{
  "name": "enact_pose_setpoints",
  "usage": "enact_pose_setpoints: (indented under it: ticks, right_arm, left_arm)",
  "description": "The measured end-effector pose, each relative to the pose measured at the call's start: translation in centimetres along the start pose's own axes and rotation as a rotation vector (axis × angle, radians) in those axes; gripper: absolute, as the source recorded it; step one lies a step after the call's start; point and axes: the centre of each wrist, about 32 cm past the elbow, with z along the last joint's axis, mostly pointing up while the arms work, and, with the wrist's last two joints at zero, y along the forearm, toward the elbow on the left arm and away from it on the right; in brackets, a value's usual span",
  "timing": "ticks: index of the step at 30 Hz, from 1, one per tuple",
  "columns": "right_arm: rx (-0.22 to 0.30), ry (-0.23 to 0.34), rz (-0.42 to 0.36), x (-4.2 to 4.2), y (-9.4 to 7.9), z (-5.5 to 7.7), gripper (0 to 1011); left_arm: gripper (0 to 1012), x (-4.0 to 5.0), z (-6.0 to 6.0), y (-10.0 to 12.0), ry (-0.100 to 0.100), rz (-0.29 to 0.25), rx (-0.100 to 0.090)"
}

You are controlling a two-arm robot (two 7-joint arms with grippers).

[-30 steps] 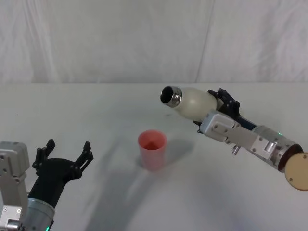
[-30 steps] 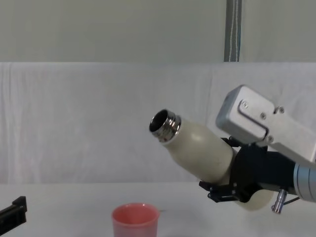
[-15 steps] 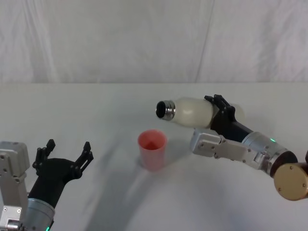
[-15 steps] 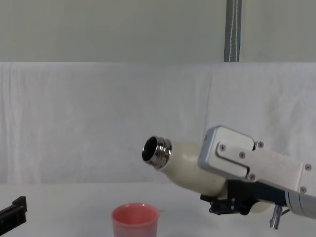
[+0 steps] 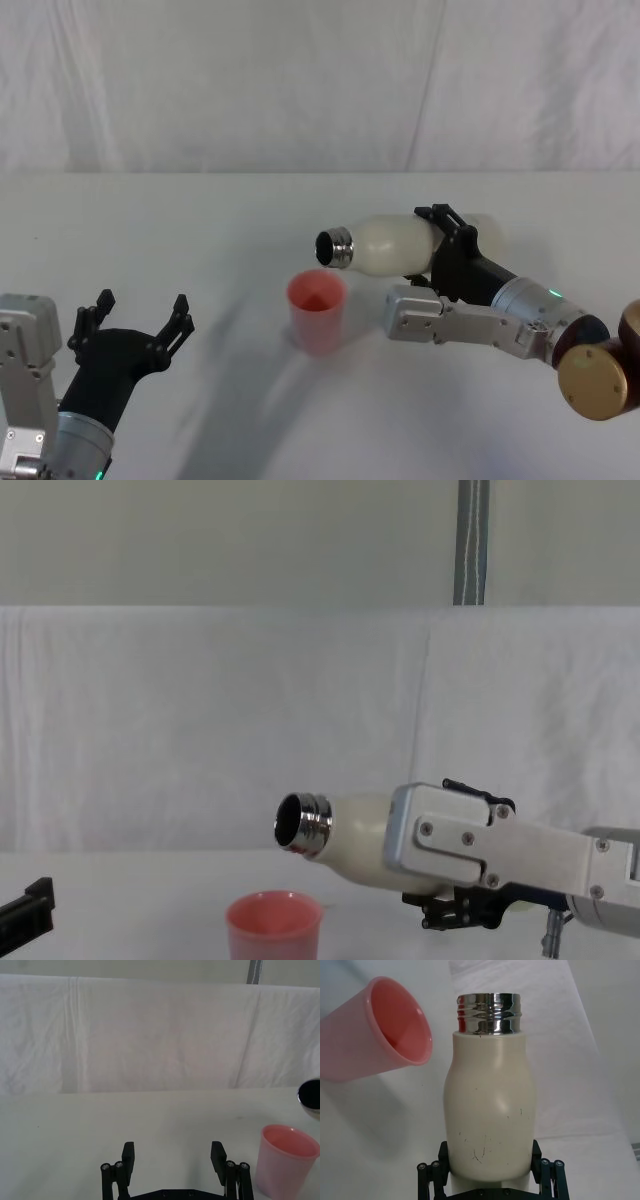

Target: Grasp the thermos with one hand and pour water into the cup lid.

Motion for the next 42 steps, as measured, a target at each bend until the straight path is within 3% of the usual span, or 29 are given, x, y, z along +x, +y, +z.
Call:
enact_pose_setpoints:
  ticks: [12, 42]
  right_arm:
    - [0.009, -0.103, -0.008, -0.23, 0.4, 0.1, 950]
    - [0.021, -0.185, -0.051, -0.34, 1.1, -1.1, 950]
  left_arm:
    - [1001, 0.0, 0.0, 0.0, 0.0, 0.0, 0.0]
    - [1001, 0.0, 0.0, 0.0, 0.0, 0.0, 0.0]
